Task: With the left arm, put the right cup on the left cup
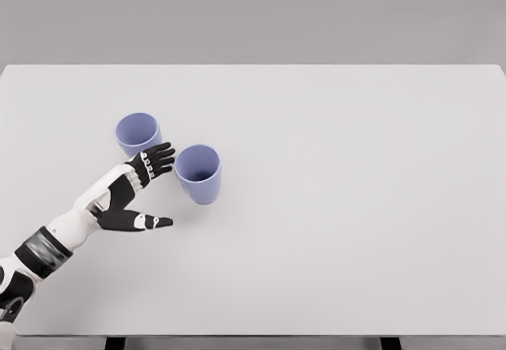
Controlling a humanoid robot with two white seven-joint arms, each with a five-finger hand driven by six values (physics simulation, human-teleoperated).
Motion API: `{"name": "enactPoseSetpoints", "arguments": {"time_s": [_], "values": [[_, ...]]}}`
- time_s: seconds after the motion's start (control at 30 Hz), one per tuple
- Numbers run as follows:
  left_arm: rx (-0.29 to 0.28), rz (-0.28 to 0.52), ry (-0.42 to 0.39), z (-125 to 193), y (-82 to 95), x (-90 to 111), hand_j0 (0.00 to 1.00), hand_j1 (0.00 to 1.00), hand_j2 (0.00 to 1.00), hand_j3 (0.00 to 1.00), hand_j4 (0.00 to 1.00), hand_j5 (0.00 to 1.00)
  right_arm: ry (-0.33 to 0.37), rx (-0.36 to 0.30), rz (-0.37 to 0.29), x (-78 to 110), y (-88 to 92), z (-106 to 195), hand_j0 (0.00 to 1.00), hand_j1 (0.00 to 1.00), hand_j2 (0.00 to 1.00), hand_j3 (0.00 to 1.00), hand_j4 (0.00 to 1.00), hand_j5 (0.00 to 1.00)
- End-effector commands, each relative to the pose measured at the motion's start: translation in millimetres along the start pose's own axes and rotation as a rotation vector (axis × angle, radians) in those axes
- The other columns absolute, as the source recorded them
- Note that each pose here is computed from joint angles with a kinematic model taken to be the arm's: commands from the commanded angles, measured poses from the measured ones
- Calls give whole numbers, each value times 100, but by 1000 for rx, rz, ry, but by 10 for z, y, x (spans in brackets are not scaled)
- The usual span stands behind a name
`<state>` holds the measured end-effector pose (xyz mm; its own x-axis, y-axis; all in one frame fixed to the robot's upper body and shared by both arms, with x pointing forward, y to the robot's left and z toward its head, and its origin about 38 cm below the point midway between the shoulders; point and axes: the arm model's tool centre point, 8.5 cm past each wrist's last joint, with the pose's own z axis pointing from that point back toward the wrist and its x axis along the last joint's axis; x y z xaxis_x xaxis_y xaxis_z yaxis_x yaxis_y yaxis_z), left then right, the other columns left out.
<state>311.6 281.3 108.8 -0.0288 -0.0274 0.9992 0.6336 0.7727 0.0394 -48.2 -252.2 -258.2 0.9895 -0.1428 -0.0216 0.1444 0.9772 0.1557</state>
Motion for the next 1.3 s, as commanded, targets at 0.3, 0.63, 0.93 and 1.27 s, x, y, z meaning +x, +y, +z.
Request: {"name": "enactPoseSetpoints", "arguments": {"time_s": [0.3, 0.63, 0.93, 1.27], "values": [[11, 13, -11, -54, 22, -15, 100, 100, 100, 100, 100, 100, 1, 0, 0, -1, -1, 0, 100, 100, 100, 100, 100, 100], [16, 18, 2, -105, 72, -71, 100, 100, 100, 100, 100, 100, 1, 0, 0, -1, -1, 0, 100, 100, 100, 100, 100, 100], [22, 31, 8, -149, 66, -137, 100, 100, 100, 100, 100, 100, 1, 0, 2, -1, 0, 0, 100, 100, 100, 100, 100, 100], [21, 48, 2, -234, 41, -174, 100, 100, 100, 100, 100, 100, 1, 0, 0, -1, -1, 0, 100, 100, 100, 100, 100, 100]]}}
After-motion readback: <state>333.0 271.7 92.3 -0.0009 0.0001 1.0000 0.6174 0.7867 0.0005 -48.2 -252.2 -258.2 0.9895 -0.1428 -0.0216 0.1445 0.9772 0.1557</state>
